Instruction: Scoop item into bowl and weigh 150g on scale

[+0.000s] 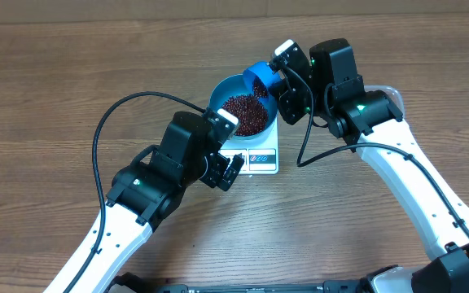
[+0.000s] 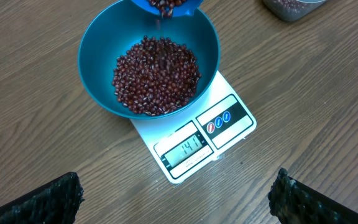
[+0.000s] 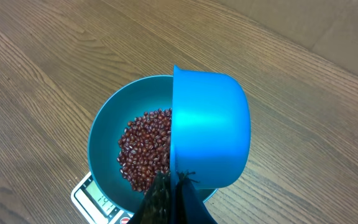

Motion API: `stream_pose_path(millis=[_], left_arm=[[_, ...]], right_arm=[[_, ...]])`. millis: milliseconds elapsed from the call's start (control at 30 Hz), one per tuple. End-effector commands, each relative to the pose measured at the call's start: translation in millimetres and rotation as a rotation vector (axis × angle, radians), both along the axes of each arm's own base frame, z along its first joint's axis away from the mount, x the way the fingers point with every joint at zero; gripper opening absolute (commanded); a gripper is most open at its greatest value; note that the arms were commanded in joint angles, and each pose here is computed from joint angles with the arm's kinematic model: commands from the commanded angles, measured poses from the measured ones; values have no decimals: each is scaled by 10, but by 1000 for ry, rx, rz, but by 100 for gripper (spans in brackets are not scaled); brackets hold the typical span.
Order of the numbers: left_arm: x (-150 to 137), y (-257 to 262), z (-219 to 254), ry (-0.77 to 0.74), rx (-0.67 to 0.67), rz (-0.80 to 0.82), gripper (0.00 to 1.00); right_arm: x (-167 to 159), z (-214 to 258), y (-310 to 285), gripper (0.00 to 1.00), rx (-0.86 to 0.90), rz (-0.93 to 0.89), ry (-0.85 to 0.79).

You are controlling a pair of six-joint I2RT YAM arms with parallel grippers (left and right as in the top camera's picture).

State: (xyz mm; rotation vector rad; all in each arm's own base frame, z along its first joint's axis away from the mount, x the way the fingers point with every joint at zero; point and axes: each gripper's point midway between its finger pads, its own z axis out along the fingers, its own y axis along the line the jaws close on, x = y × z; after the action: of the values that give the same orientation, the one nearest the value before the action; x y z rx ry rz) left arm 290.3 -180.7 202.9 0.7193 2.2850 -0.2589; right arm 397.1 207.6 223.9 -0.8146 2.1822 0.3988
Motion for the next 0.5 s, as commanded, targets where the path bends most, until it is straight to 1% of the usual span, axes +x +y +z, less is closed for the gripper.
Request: stream_pose_path(millis=[0, 467], left_arm=[[-2, 9, 55, -18, -4, -4, 99], [-2, 9, 55, -18, -4, -4, 100]], right_arm=[[37, 106, 15, 4, 6, -2, -31], [36, 105, 14, 4, 6, -2, -31]])
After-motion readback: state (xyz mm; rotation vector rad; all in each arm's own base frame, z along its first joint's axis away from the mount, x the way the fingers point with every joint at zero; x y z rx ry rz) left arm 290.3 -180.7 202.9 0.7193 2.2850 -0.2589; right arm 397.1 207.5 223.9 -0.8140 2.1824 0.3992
